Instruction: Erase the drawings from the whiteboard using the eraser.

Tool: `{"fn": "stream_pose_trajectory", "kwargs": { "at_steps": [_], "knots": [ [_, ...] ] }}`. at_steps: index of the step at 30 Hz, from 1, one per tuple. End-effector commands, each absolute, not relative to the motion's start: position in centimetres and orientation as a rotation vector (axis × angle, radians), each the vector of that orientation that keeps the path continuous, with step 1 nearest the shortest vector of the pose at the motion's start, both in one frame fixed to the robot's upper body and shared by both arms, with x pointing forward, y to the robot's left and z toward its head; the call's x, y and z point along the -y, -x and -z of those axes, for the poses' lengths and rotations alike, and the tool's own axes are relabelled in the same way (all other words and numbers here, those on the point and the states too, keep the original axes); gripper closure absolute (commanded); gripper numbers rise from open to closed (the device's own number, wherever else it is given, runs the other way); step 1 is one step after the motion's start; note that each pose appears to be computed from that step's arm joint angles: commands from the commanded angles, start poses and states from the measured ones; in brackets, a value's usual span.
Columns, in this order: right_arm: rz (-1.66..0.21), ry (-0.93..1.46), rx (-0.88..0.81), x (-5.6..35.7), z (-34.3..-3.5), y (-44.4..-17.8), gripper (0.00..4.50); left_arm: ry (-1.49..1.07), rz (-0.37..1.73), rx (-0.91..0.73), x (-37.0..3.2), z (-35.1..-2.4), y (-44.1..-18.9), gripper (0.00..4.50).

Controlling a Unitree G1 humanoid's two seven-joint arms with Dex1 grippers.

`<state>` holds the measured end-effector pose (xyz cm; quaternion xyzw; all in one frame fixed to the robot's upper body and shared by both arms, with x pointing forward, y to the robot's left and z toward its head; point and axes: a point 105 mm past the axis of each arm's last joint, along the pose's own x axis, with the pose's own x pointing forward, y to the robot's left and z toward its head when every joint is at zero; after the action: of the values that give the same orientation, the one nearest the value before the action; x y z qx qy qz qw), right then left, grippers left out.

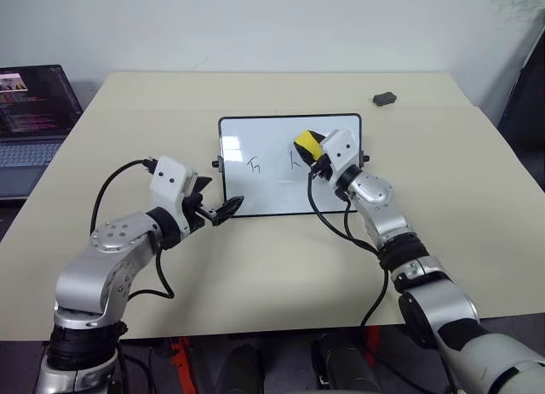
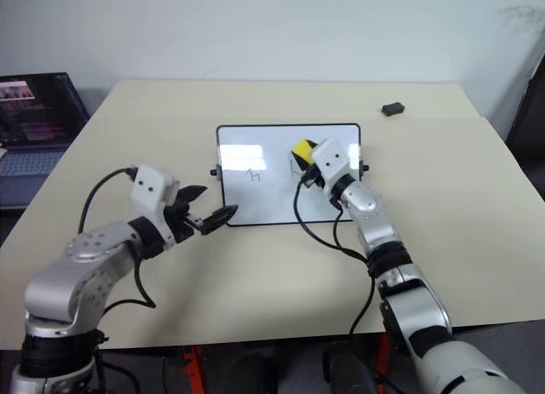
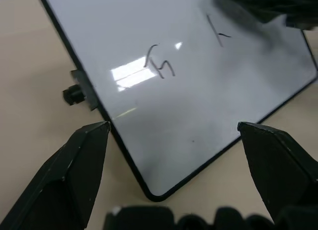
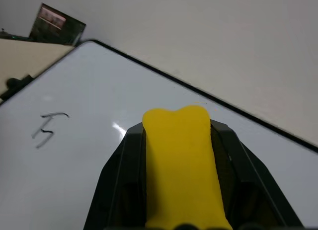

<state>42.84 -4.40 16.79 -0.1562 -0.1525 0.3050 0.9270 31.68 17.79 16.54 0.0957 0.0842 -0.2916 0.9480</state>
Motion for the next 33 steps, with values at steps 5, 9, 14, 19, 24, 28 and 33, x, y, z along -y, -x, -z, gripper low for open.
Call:
{"fn": "stream_pose_trajectory", "kwargs": {
  "at_steps": [5, 9, 14, 19, 24, 28, 33],
  "knots": [
    [-0.706, 0.392, 0.156, 3.9, -10.9, -41.7, 3.20, -0.215, 0.647, -0.134, -17.4, -17.6, -31.7, 0.00],
    [-0.802, 0.483, 0.071, 4.1, -6.9, -39.7, 3.20, -0.216, 0.654, -0.131, -17.3, -17.6, -31.7, 0.00],
    [-0.841, 0.587, 0.103, 4.2, -6.5, -38.8, 3.20, -0.219, 0.652, -0.128, -17.4, -17.6, -31.7, 0.00],
    [-0.812, 0.566, 0.324, 3.3, -12.3, -39.3, 3.20, -0.216, 0.654, -0.131, -17.4, -17.4, -31.7, 0.00],
    [-0.751, 0.465, 0.518, 2.4, -19.3, -40.2, 3.20, -0.215, 0.659, -0.135, -17.4, -17.2, -31.7, 0.00],
    [-0.701, 0.451, 0.468, 2.3, -20.1, -42.0, 3.20, -0.210, 0.670, -0.105, -16.9, -17.8, -31.9, 0.00],
    [-0.661, 0.442, 0.416, 1.6, -20.0, -43.2, 3.20, -0.212, 0.679, -0.103, -16.6, -17.8, -32.0, 0.00]
  ]
}}
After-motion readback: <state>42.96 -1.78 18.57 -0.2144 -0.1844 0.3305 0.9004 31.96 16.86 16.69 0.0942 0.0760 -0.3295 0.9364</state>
